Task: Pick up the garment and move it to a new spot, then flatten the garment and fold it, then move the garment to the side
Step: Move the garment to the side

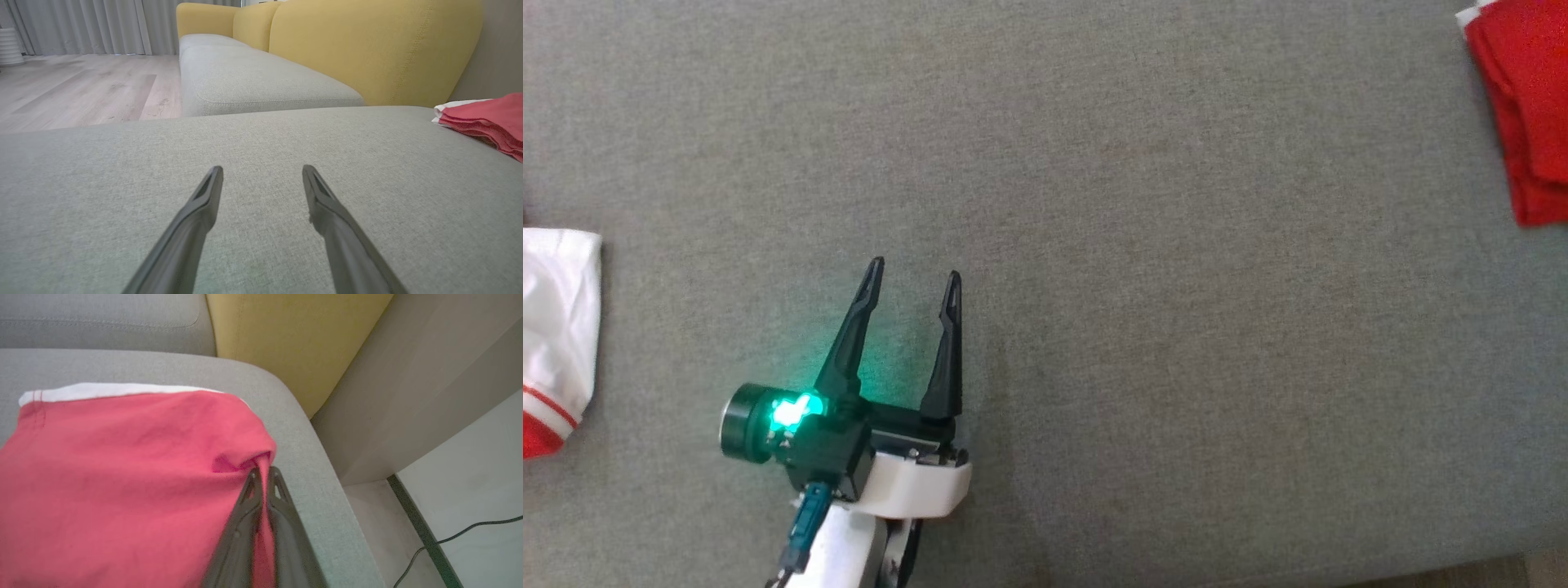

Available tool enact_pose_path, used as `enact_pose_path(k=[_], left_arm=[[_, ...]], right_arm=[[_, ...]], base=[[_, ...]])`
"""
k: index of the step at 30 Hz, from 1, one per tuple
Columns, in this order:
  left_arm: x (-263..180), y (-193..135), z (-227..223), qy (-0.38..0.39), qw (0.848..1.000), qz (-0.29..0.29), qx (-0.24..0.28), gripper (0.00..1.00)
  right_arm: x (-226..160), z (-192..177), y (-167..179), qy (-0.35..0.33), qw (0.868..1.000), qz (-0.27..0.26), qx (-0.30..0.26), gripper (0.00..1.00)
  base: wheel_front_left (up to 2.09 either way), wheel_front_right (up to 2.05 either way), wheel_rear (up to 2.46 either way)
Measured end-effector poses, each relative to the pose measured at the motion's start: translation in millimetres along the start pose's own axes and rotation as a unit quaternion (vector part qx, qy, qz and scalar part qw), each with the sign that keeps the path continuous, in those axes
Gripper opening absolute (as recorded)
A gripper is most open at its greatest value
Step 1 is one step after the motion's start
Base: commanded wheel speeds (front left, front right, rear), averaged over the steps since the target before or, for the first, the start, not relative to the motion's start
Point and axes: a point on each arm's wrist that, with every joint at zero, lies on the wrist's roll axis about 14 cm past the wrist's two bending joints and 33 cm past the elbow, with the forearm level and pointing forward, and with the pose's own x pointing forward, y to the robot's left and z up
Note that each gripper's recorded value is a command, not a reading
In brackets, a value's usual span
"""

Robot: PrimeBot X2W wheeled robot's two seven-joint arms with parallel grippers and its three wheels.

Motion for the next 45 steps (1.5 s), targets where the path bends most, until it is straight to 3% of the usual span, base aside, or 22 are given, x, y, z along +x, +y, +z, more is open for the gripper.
enact_pose_path(k=[1, 7, 12, 16, 21, 26, 34, 45], left_arm=[[0, 0, 1, -0.002, 1.0, 0.0, 0.001, 1.0], [-5, 1, 16, -0.019, 1.0, 0.004, 0.009, 1.0], [-19, 4, 32, -0.033, 0.999, 0.02, 0.006, 1.0], [-39, 4, 38, -0.036, 0.999, 0.031, 0.003, 1.0], [-63, 9, 47, -0.045, 0.998, 0.052, 0.0, 1.0], [-91, 13, 53, -0.056, 0.996, 0.075, 0.001, 1.0], [-128, 20, 65, -0.084, 0.991, 0.104, 0.008, 1.0], [-167, 31, 55, -0.085, 0.987, 0.138, 0.007, 1.0]], right_arm=[[-1, 1, -3, -0.004, 1.0, -0.006, 0.002, 1.0], [-5, 26, 18, -0.07, 0.997, 0.008, 0.006, 1.0], [-23, 31, 80, -0.113, 0.991, 0.068, 0.037, 1.0], [-52, 13, 130, -0.119, 0.983, 0.119, 0.071, 1.0], [-97, 0, 188, -0.129, 0.969, 0.18, 0.113, 1.0], [-146, 18, 226, -0.18, 0.945, 0.223, 0.157, 1.0], [-211, 19, 226, -0.242, 0.928, 0.228, 0.168, 1.0], [-253, -10, 228, -0.247, 0.926, 0.229, 0.168, 1.0]], base=[[0.0, 0.0, 0.0], [0.0, 0.0, 0.0], [0.0, 0.0, 0.0], [0.0, 0.0, 0.0], [0.0, 0.0, 0.0], [0.0, 0.0, 0.0], [0.0, 0.0, 0.0], [0.0, 0.0, 0.0]])
